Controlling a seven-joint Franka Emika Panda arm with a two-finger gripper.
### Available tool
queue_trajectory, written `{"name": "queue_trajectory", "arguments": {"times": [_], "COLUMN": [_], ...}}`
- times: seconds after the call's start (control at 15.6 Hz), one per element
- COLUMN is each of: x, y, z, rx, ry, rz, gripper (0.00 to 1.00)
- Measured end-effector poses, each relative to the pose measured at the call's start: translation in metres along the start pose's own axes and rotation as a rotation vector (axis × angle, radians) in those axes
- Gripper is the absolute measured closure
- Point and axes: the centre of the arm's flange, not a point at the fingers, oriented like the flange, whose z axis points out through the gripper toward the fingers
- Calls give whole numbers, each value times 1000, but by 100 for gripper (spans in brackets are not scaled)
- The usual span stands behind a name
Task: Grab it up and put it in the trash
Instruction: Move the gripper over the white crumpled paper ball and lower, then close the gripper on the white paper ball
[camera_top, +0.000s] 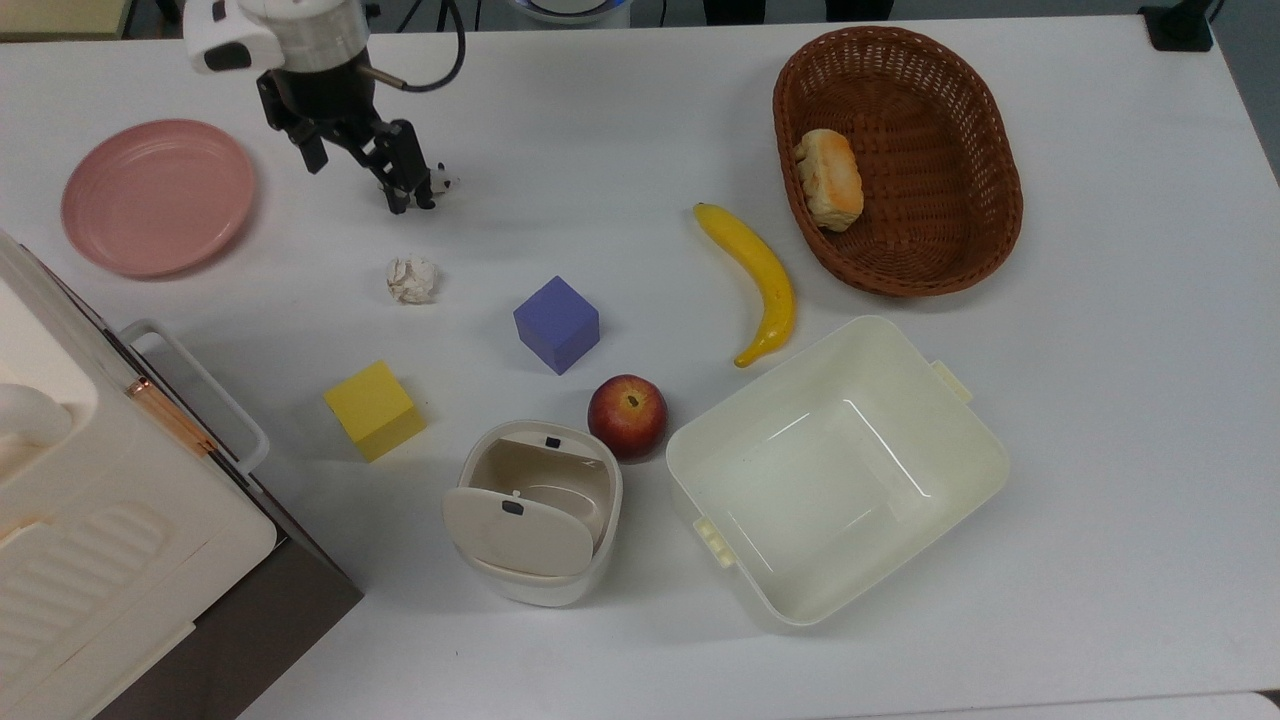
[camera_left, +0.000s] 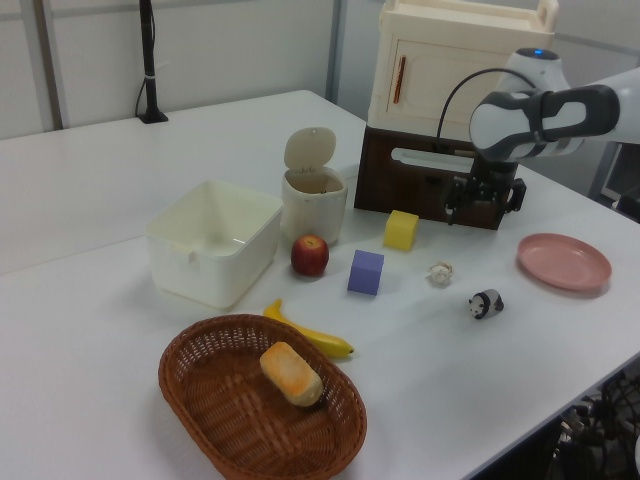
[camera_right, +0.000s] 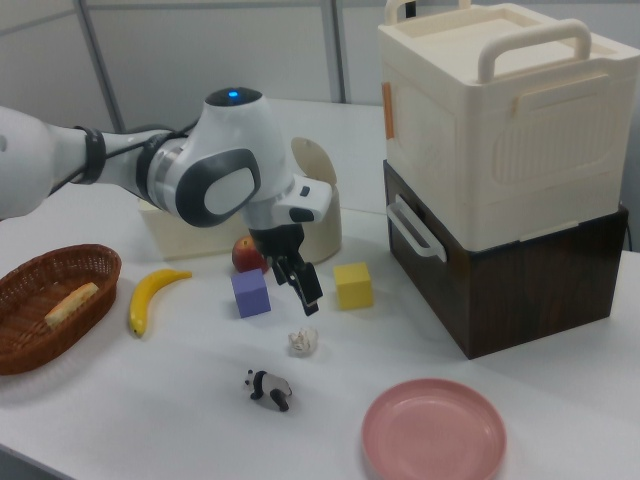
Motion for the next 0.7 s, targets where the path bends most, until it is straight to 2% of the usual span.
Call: {"name": "queue_trajectory", "arguments": {"times": [0.32,0.7], "x": [11,18], "y": [-19,-39], "z": [39,66], "rx": [-60,-95], "ry": [-33,-55], "rz": [-65,-119], "gripper": [0,0]}}
